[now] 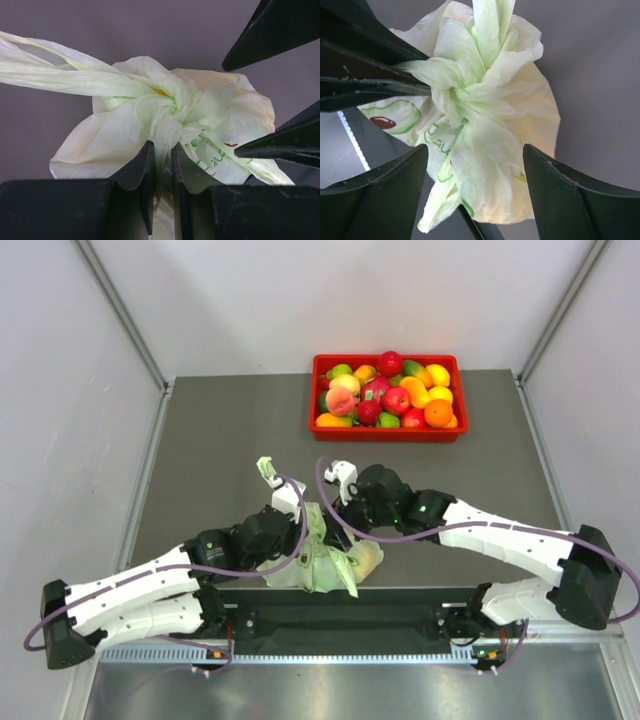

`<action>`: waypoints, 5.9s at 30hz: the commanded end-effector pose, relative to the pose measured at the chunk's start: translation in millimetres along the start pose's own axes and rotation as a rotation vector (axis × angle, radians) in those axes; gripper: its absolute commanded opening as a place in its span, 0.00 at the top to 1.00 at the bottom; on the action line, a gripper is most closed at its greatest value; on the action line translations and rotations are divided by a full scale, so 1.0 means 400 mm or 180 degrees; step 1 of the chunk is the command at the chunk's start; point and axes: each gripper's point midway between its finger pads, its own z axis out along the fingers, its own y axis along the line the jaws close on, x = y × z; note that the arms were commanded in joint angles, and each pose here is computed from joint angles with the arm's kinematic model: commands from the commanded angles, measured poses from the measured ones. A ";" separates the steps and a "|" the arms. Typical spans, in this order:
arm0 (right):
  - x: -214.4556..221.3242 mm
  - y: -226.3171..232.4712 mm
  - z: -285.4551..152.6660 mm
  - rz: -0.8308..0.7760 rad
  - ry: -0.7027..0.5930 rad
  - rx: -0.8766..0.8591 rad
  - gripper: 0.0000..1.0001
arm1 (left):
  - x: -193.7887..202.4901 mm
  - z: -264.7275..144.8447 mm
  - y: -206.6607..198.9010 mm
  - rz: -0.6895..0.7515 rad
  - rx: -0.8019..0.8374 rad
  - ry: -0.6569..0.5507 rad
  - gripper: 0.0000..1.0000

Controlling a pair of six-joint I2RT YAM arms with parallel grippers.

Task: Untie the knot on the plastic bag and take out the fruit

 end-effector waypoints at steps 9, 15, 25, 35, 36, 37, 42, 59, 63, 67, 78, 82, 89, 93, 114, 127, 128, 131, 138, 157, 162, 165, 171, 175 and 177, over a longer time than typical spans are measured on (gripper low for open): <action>-0.056 -0.035 0.057 -0.0035 -0.0141 0.0341 0.80 | -0.068 -0.025 -0.009 -0.0165 0.0051 -0.0298 1.00; -0.104 -0.102 -0.017 0.0208 -0.0544 0.0862 1.00 | -0.044 -0.025 0.019 -0.0168 -0.0138 -0.0198 1.00; 0.010 -0.350 -0.208 0.1501 -0.0824 0.1967 1.00 | -0.049 -0.034 0.111 -0.0202 -0.0846 -0.0225 1.00; 0.038 -0.359 -0.283 0.1575 -0.0739 0.2223 0.43 | -0.079 -0.045 0.120 -0.0270 -0.0869 -0.0442 1.00; 0.016 -0.338 -0.279 0.1463 -0.0786 0.2057 0.35 | -0.077 -0.040 0.113 -0.0259 -0.0818 -0.0435 1.00; -0.015 -0.303 -0.281 0.1251 -0.0830 0.1828 0.28 | -0.071 -0.034 0.099 -0.0254 -0.0728 -0.0396 1.00; -0.092 -0.163 -0.274 0.0469 -0.0679 0.1487 0.02 | -0.069 -0.013 0.081 -0.0180 -0.0679 -0.0320 1.00; -0.030 -0.223 -0.136 -0.0067 0.0127 0.2918 0.15 | -0.096 -0.029 0.071 -0.0259 -0.0582 -0.0443 1.00; -0.022 -0.282 -0.189 0.0147 -0.0024 0.3301 0.52 | -0.089 -0.031 0.078 -0.0258 -0.0609 -0.0434 1.00; -0.028 -0.302 -0.255 0.0575 -0.0416 0.3184 0.81 | -0.079 -0.032 0.093 -0.0256 -0.0688 -0.0427 1.00; 0.041 -0.422 -0.440 0.1925 -0.1256 0.2693 0.87 | -0.098 -0.062 0.173 -0.0453 -0.1218 -0.0709 1.00; 0.021 -0.387 -0.399 0.1843 -0.1179 0.2253 0.83 | -0.143 -0.060 0.105 -0.0332 -0.0692 -0.0834 0.46; 0.000 -0.351 -0.375 0.1552 -0.1111 0.1892 0.61 | -0.208 -0.072 0.001 -0.0060 -0.0071 -0.0798 0.02; -0.002 -0.339 -0.371 0.1431 -0.1026 0.1800 0.48 | -0.249 -0.065 -0.054 0.0340 0.0160 -0.0700 0.01; 0.021 -0.346 -0.374 0.1266 -0.0860 0.1871 0.33 | -0.078 0.033 -0.204 0.1492 0.1044 0.0948 0.02; 0.001 -0.347 -0.378 0.1278 -0.0901 0.1873 0.34 | 0.024 0.077 -0.123 0.1656 0.0567 0.1449 0.68; -0.003 -0.345 -0.381 0.1281 -0.0913 0.1872 0.34 | 0.025 0.076 -0.116 0.1656 0.0514 0.1459 0.79; -0.019 -0.341 -0.395 0.1243 -0.0947 0.1869 0.35 | -0.011 0.063 -0.107 0.1539 0.0369 0.1304 1.00; -0.097 -0.310 -0.454 0.1084 -0.1195 0.1785 0.35 | -0.193 -0.049 -0.110 0.0978 0.0437 0.0092 1.00; -0.294 -0.113 -0.255 -0.0263 -0.0492 0.0830 0.08 | -0.267 -0.201 0.000 -0.0327 0.0383 -0.1381 1.00; -0.242 -0.071 -0.132 -0.0485 -0.0072 0.0653 0.07 | -0.280 -0.228 0.013 -0.0435 0.0389 -0.1500 1.00; -0.215 -0.059 -0.090 -0.0545 0.0054 0.0600 0.07 | -0.284 -0.248 0.029 -0.0510 0.0368 -0.1594 1.00; -0.189 -0.058 -0.032 -0.0561 0.0221 0.0569 0.08 | -0.280 -0.265 0.041 -0.0586 0.0386 -0.1657 1.00; -0.174 -0.051 -0.007 -0.0534 0.0292 0.0485 0.10 | -0.277 -0.264 0.041 -0.0596 0.0395 -0.1641 1.00; -0.168 -0.058 0.006 -0.0509 0.0312 0.0517 0.12 | -0.275 -0.264 0.039 -0.0597 0.0410 -0.1637 1.00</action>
